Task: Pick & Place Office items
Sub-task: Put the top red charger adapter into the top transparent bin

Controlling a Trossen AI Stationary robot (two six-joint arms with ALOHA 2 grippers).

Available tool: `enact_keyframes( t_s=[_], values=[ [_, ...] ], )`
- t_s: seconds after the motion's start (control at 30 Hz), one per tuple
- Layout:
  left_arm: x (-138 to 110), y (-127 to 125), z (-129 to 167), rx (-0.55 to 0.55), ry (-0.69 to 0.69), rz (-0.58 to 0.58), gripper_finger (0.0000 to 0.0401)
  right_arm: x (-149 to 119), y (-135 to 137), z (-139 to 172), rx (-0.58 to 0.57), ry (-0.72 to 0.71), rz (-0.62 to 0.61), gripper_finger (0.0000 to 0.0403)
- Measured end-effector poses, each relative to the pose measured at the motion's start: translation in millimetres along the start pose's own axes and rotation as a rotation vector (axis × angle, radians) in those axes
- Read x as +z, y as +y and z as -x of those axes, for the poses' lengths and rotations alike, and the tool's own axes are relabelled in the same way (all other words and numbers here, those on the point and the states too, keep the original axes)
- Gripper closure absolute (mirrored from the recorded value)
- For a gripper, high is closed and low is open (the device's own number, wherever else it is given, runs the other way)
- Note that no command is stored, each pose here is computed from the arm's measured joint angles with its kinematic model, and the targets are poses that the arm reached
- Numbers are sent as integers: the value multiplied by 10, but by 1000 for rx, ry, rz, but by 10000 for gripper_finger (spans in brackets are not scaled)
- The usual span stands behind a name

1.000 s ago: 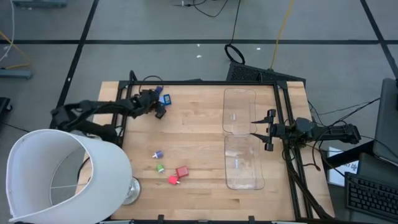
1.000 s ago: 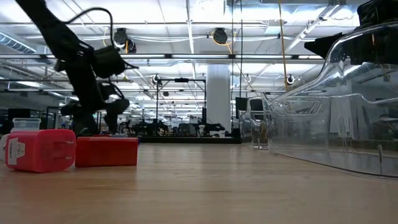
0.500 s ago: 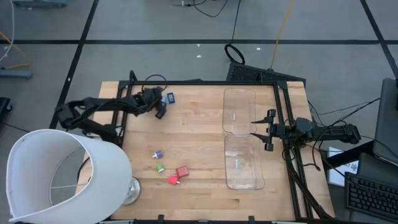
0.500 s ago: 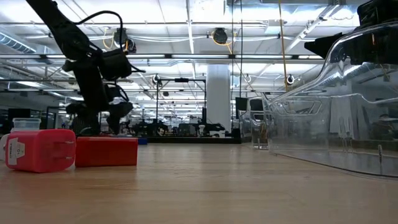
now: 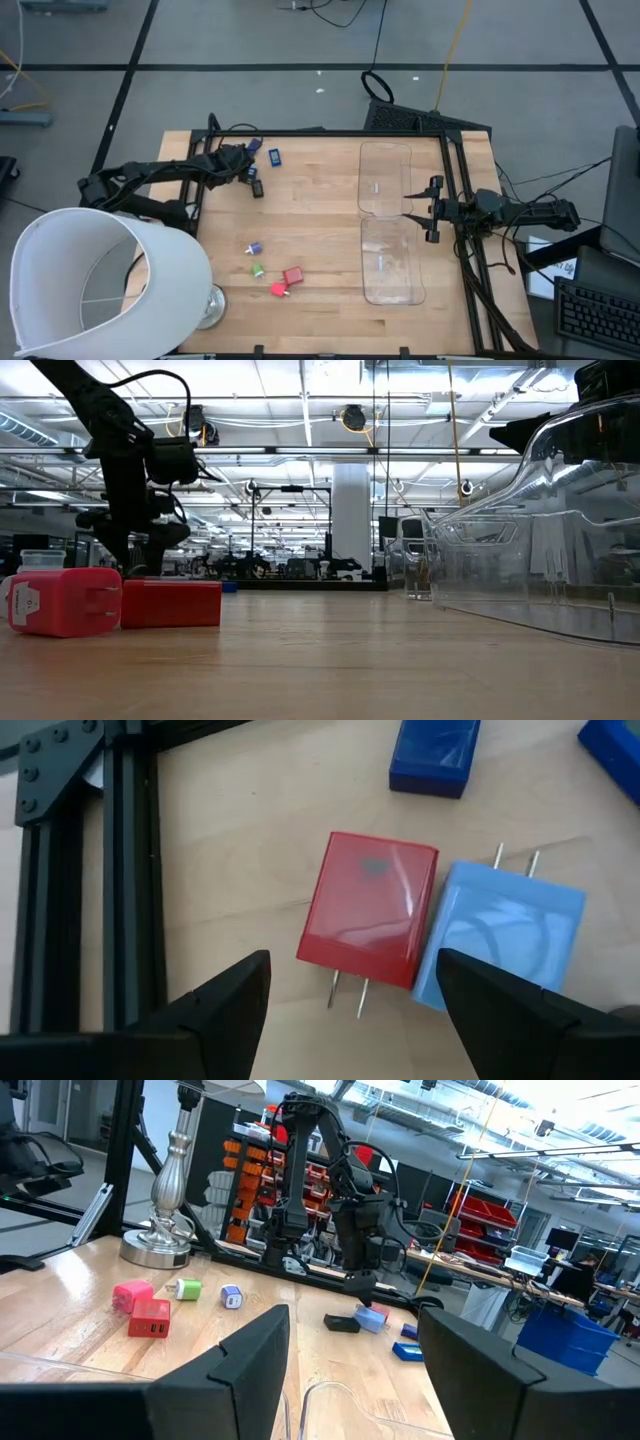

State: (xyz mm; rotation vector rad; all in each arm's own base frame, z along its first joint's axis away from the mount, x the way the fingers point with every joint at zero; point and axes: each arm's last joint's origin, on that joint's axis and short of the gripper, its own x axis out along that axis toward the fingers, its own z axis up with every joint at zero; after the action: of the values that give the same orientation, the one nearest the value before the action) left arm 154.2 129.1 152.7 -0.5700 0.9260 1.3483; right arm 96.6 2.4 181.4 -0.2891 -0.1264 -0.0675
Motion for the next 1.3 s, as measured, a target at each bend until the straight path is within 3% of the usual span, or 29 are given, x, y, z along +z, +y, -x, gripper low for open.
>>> enact_keyframes(
  t_s=[0.57, 0.77, 1.03, 1.3],
  values=[
    [10, -50, -111, 61, -35, -196, 119, 0, 0, 0, 0, 0, 0, 190],
    [-26, -98, -156, -30, 35, -216, 118, 1, 0, 0, 0, 0, 0, 190],
    [-38, -74, -158, 2, 44, -201, 119, 0, 0, 0, 0, 0, 0, 190],
    [12, 20, -208, -20, 101, -51, 118, 0, 0, 0, 0, 0, 0, 190]
  ],
)
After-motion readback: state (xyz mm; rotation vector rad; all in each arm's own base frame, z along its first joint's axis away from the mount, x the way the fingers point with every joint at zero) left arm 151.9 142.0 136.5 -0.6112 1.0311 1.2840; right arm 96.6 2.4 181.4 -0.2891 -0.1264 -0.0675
